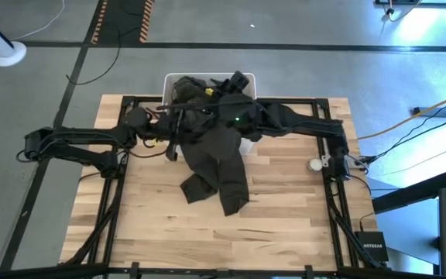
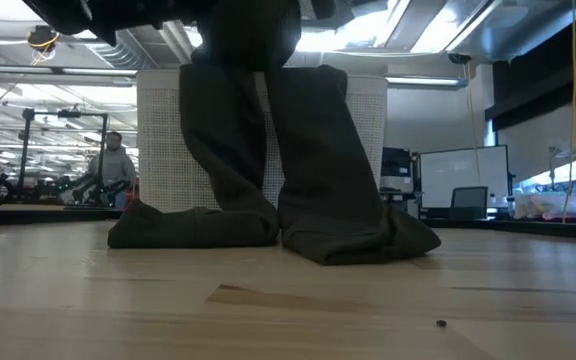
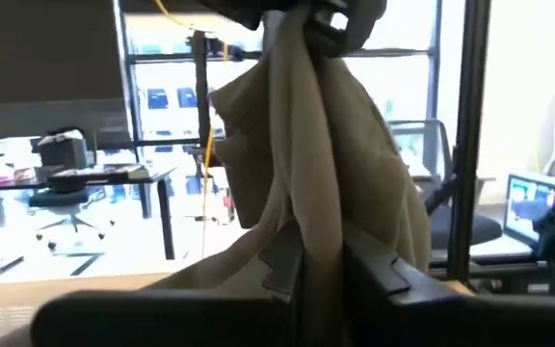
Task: Sort clothes
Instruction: Put the gray pants into the white laundry organizer
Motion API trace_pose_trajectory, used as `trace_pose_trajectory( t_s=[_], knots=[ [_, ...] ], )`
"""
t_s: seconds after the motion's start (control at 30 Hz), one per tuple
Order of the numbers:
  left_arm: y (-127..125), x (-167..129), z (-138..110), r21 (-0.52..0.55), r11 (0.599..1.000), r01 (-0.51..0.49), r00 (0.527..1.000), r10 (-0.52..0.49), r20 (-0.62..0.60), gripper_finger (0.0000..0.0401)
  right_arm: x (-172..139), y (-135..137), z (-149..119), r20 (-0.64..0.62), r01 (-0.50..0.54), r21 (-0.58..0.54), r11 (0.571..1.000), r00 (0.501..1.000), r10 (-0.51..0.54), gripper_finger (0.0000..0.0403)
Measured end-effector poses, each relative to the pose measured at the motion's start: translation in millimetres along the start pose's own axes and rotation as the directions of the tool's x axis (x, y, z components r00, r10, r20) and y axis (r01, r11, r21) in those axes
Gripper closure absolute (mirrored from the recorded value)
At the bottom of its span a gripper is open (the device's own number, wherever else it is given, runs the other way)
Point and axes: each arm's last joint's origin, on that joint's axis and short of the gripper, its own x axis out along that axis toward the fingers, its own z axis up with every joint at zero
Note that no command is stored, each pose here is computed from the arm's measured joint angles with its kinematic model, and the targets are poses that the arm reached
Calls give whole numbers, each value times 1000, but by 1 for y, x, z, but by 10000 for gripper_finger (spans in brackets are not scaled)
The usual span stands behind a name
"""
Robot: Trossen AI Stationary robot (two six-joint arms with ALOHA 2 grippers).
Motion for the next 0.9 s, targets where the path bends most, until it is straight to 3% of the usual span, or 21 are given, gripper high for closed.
trace_pose_trajectory(
  t_s=[0.27,0.5,0.67,0.8,0.83,0.9],
  knots=[
    [8,-1,8,-23,998,-56,998,57,26,277,-14,-21,6,-2,80,-13,997,997,-80,175],
    [8,-4,42,97,990,-106,993,100,57,197,-35,-35,13,9,145,24,989,989,-145,175],
    [-17,-5,55,221,974,-48,994,24,109,187,-50,-39,17,6,192,39,981,981,-192,175],
    [-25,-13,64,370,883,-291,956,255,142,196,-57,-38,18,3,214,40,976,977,-214,175],
    [-27,-13,66,368,880,-300,953,261,153,199,-60,-39,19,6,214,45,976,977,-215,175],
    [-33,-12,68,334,911,-242,965,189,183,202,-62,-40,20,12,216,59,975,976,-217,175]
  ],
)
